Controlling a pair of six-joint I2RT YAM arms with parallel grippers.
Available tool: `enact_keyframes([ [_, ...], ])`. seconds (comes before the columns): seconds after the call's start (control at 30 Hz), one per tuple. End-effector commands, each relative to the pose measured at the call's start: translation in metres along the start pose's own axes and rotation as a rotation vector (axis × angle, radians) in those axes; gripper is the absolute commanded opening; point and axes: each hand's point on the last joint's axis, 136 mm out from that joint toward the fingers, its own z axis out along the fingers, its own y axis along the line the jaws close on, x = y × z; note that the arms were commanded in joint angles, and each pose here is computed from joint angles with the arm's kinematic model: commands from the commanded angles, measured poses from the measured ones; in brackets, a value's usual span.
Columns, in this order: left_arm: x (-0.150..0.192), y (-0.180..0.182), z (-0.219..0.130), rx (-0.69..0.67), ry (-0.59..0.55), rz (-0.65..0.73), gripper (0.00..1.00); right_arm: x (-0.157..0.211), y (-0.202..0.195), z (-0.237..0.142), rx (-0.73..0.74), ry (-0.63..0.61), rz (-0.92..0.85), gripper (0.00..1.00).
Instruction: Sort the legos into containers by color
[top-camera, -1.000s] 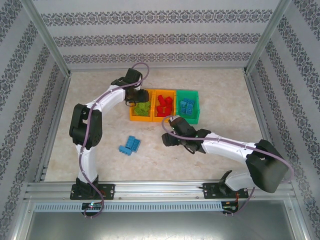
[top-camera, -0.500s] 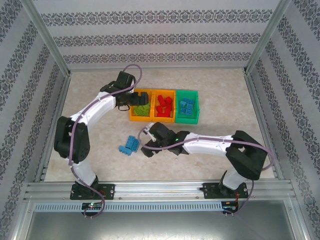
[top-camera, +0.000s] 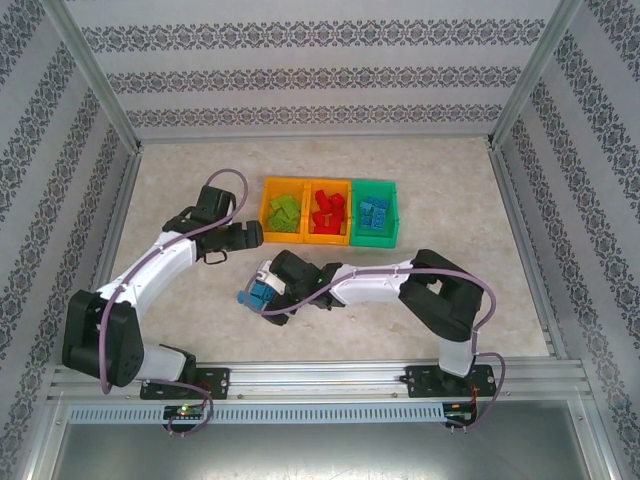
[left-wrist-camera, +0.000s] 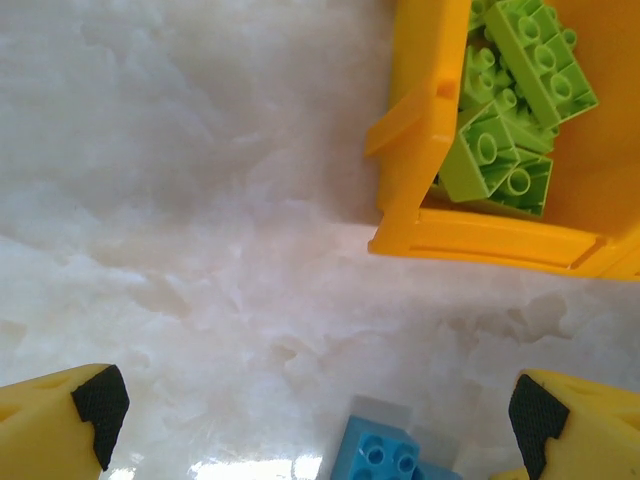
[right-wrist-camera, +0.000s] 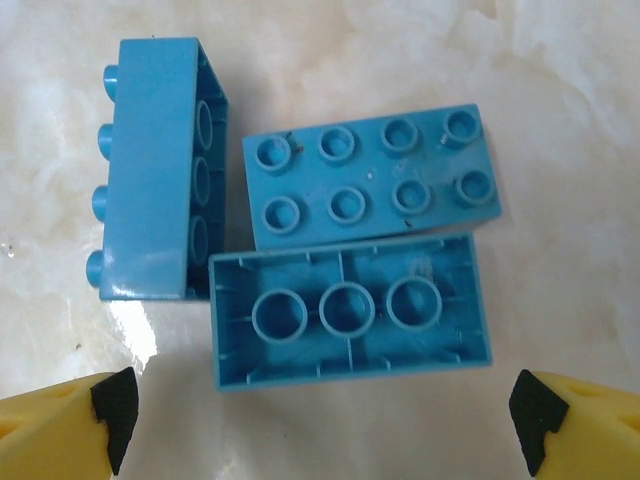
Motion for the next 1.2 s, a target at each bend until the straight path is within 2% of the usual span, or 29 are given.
enact_keyframes([
  [0.0, 0.001, 0.005, -0.002, 0.005, -0.027, -0.042, 0.99, -0.010, 0.002, 0.008, -0.015, -0.011, -0.045, 0.98],
  [0.23, 0.012, 0.009, -0.003, 0.013, -0.015, -0.056, 0.99, -0.008, -0.011, 0.021, -0.005, 0.017, -0.051, 0.96],
  [0.33, 0.018, 0.012, -0.003, 0.009, -0.008, -0.065, 0.99, -0.006, -0.014, 0.025, -0.013, 0.029, -0.050, 0.87],
  [0.4, 0.021, 0.014, -0.003, 0.008, -0.006, -0.071, 0.99, -0.002, -0.015, 0.027, -0.014, 0.040, -0.053, 0.76],
  [0.47, 0.025, 0.015, -0.003, 0.006, -0.001, -0.078, 0.99, 0.000, -0.015, 0.027, -0.012, 0.043, -0.054, 0.69],
  [0.67, 0.029, 0.017, -0.004, 0.004, 0.005, -0.083, 0.99, 0.004, -0.017, 0.019, 0.005, 0.038, -0.045, 0.62],
  [0.97, 0.045, 0.029, -0.012, -0.032, 0.011, -0.086, 0.99, 0.006, -0.029, -0.031, 0.065, -0.058, 0.019, 0.61],
  [1.17, 0.062, 0.035, -0.018, -0.031, 0.016, -0.091, 1.00, 0.008, -0.064, -0.082, 0.147, -0.167, 0.138, 0.62],
])
